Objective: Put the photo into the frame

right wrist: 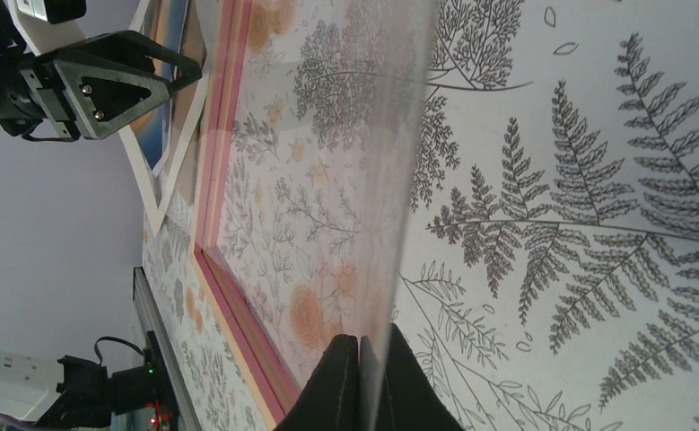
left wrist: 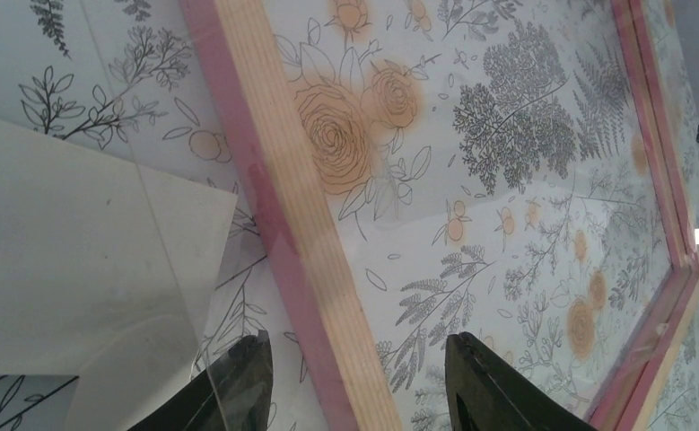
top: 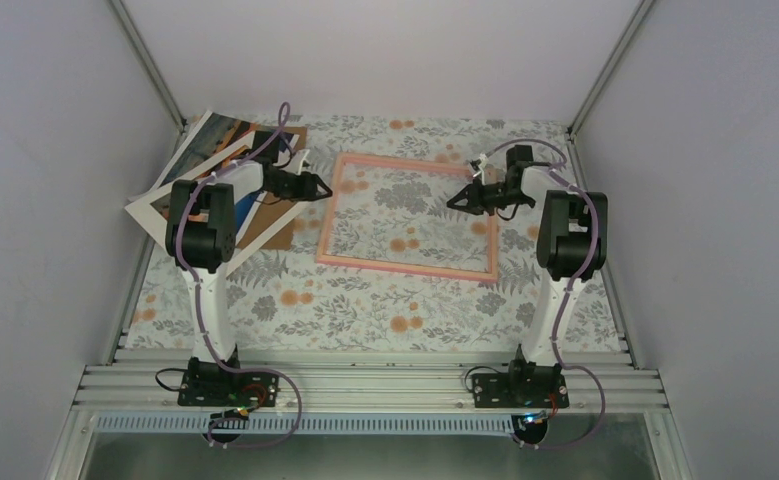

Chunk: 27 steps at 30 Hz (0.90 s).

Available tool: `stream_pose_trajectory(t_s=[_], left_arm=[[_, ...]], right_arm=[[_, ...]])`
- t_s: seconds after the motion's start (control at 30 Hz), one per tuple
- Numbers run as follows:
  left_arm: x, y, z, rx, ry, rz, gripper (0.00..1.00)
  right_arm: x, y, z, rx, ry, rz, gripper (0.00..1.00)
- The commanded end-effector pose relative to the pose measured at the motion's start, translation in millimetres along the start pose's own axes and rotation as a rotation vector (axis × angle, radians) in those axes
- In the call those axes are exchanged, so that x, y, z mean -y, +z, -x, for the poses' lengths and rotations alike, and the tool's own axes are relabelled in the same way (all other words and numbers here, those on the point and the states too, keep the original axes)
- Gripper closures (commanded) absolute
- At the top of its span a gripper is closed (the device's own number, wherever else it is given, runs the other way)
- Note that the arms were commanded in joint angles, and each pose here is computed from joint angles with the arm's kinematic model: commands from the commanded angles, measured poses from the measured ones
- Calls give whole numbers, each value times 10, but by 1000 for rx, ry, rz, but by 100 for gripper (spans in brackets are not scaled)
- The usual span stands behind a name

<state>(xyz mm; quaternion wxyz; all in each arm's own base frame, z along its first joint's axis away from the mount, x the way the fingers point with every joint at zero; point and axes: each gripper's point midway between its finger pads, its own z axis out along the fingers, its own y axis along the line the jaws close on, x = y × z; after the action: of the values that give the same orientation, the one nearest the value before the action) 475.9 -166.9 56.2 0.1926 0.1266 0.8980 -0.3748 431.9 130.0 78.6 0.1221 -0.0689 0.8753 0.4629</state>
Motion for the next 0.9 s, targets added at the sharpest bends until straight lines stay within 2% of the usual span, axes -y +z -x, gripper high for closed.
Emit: stream_pose_trajectory(t_s=[0.0, 0.17, 0.43, 0.6, 0.73, 0.87], left_arm=[[13, -55, -6, -6, 15, 2, 51], [31, -69, -4, -3, 12, 5, 53], [39, -46, -38, -12, 4, -4, 65], [28, -27, -68, -20, 0, 2, 65], [41, -3, -79, -28, 2, -1, 76], [124, -24, -64, -27, -5, -38, 92]], right_arm=[[-46, -119, 17, 2, -15, 16, 96], [-14, -180, 16, 0, -3, 11, 96], [8, -189, -34, -16, 21, 11, 96], [42, -240, -37, -8, 38, 8, 96], [7, -241, -30, -11, 45, 24, 96], [-104, -277, -29, -10, 40, 70, 96]])
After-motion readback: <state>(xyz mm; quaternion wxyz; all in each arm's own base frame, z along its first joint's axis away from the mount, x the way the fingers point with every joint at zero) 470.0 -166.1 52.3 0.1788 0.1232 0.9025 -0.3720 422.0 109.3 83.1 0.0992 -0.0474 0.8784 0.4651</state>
